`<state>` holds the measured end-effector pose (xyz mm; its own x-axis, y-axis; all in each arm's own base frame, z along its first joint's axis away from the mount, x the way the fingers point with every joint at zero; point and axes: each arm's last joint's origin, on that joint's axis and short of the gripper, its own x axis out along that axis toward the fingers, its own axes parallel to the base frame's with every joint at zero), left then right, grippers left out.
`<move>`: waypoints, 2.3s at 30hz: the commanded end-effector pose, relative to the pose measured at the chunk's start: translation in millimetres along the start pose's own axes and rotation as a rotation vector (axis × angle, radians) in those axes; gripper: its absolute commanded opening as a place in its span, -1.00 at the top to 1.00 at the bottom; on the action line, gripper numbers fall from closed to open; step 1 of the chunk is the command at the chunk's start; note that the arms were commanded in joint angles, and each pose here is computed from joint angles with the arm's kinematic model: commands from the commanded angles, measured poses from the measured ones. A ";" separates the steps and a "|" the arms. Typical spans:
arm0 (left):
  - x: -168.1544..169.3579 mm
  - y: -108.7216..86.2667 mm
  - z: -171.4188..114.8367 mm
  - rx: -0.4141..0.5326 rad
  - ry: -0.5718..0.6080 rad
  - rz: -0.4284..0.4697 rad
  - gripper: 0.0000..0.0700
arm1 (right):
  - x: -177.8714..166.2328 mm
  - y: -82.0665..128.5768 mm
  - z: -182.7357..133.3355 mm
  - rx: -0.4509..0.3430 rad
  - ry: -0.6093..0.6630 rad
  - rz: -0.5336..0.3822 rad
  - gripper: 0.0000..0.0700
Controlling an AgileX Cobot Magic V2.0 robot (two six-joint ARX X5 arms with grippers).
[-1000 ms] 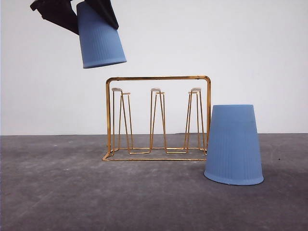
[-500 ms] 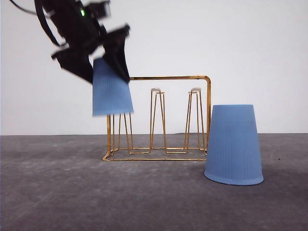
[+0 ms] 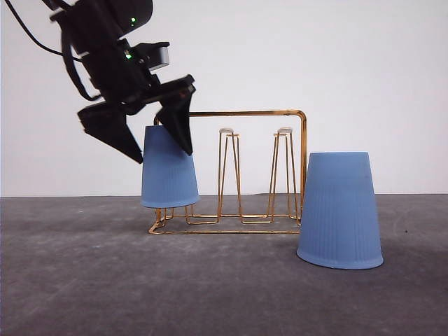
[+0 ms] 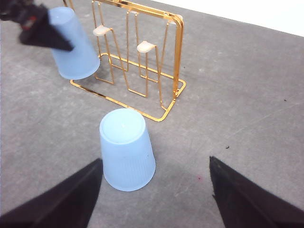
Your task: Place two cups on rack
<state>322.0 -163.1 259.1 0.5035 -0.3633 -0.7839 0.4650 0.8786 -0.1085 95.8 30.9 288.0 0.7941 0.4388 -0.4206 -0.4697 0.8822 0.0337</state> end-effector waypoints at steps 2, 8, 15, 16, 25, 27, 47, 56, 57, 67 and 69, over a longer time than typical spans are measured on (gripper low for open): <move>-29.3 -5.2 6.5 -0.012 0.031 -0.035 -0.23 | -1.2 0.5 3.6 0.005 -0.017 0.003 -0.30; -74.4 -8.8 -7.2 -0.037 0.112 -0.077 0.01 | 2.5 1.1 3.8 0.009 -0.002 0.056 -0.31; -104.1 -6.7 -30.6 -0.060 0.101 -0.088 0.00 | 26.3 -2.4 3.0 0.055 0.106 0.138 -0.31; -105.0 -6.2 -36.8 -0.066 0.092 -0.087 0.00 | 31.0 -3.3 2.8 0.062 0.124 0.144 -0.31; -96.8 1.6 -116.0 -0.235 0.026 -0.076 0.00 | 81.4 -9.7 6.1 0.071 0.191 0.199 -0.32; -96.3 1.9 -130.8 -0.251 0.037 -0.074 0.00 | 95.3 -9.7 7.4 0.060 0.185 0.211 -0.35; -106.3 0.9 -149.7 -0.264 0.019 -0.073 0.00 | 184.2 -0.5 -24.3 0.102 0.374 0.262 0.12; -106.3 0.9 -149.7 -0.264 0.018 -0.073 0.00 | 161.1 0.6 40.5 0.141 0.486 0.228 0.12; -106.3 0.9 -149.7 -0.263 0.018 -0.072 0.00 | 158.4 0.7 50.5 0.134 0.474 0.218 0.12; -106.3 0.9 -149.1 -0.262 0.012 -0.074 0.00 | 151.1 -1.1 125.2 0.028 0.160 0.129 0.12; -106.3 0.9 -149.1 -0.262 0.012 -0.073 0.00 | 156.7 -2.0 128.1 0.021 0.122 0.125 0.12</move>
<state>159.1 -76.2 250.1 0.4620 -0.4251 -0.7784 0.2899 0.9018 -0.3205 263.5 115.7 339.8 0.6731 0.5240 -0.5219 -0.5489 0.8269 0.1224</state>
